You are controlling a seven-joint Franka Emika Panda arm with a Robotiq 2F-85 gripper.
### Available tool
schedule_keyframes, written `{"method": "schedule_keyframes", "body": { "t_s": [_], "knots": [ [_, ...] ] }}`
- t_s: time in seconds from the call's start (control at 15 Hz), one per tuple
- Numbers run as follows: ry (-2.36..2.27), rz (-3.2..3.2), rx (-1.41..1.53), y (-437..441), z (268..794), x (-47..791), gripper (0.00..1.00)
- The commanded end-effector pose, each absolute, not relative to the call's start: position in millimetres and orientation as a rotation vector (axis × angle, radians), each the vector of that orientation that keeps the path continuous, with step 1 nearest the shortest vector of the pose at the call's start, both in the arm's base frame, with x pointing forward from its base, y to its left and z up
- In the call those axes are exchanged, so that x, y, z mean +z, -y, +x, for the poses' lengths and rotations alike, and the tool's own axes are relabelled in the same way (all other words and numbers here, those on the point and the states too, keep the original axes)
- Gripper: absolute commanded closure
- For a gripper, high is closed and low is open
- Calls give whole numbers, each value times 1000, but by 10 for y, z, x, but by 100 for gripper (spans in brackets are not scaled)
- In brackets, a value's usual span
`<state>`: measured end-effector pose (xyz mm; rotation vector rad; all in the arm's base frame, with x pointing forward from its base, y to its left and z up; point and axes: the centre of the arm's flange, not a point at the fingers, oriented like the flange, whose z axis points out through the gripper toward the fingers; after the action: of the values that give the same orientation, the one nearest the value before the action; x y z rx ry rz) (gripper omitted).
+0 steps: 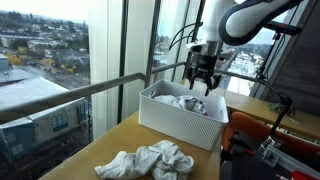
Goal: Put the pile of cloths on the table into the white basket
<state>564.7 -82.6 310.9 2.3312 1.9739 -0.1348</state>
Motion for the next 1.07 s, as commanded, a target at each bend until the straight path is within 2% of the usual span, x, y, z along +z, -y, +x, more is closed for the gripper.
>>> {"method": "schedule_keyframes", "body": {
  "t_s": [0.0,0.53,1.0],
  "knots": [
    [-2038,2312,-115,267,5732,3128,0],
    [-2219,2256,-188,-1480,5881,2189,0],
    [-2248,2234,-146,-1717,5809,1548,0]
  ]
}}
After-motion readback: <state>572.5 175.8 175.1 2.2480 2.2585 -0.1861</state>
